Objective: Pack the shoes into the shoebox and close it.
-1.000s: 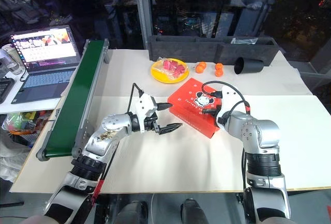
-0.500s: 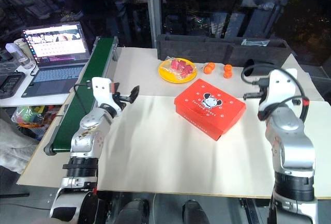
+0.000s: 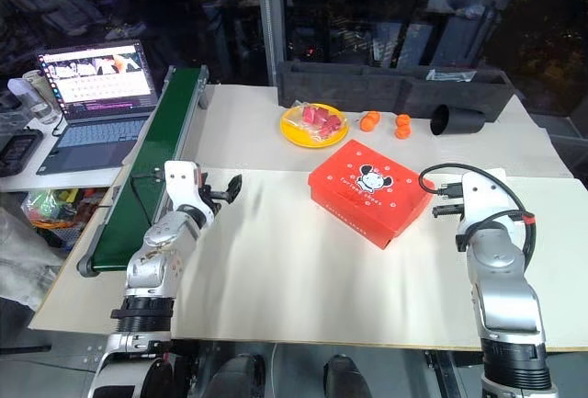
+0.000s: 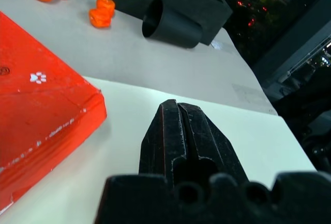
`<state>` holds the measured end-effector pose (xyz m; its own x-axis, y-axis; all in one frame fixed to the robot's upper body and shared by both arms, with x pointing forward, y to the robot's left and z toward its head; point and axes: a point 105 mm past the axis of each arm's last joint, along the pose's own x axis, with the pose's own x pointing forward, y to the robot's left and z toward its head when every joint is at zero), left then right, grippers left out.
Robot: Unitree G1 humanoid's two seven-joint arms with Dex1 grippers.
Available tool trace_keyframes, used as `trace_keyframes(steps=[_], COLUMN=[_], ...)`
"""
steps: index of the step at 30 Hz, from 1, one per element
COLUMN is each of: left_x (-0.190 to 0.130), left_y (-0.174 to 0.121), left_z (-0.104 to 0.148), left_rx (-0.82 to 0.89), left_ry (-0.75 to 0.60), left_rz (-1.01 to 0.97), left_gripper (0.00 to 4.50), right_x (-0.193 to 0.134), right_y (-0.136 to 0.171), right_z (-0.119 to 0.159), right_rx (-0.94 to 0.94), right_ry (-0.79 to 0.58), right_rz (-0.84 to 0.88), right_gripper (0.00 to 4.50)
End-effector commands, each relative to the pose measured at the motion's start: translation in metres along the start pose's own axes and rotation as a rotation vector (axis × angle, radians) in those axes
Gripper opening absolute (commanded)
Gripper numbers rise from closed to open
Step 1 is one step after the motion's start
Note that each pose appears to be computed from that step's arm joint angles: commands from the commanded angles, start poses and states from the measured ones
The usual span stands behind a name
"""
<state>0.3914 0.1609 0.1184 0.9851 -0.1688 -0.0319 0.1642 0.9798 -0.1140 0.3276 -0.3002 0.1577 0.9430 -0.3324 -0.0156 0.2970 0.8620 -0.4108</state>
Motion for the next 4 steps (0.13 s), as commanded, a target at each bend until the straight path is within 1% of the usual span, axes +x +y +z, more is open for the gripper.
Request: trace_keyframes(steps=[1,4], left_x=[-0.0023,-0.0032], left_y=[-0.0038,-0.0056], left_z=[0.0083,0.0062], left_rx=[-0.012,0.004], left_ry=[-0.034,-0.030], left_rz=[-0.011,-0.018], left_gripper=[4.50,4.50], right_x=[-0.0026,-0.0038], right_y=[-0.0156,-0.0153], right_z=[0.0088,0.0067], right_rx=[0.001,0.007], right_ry=[-0.052,-0.047], right_rz=[-0.065,-0.068], right_gripper=[0.07,0.07])
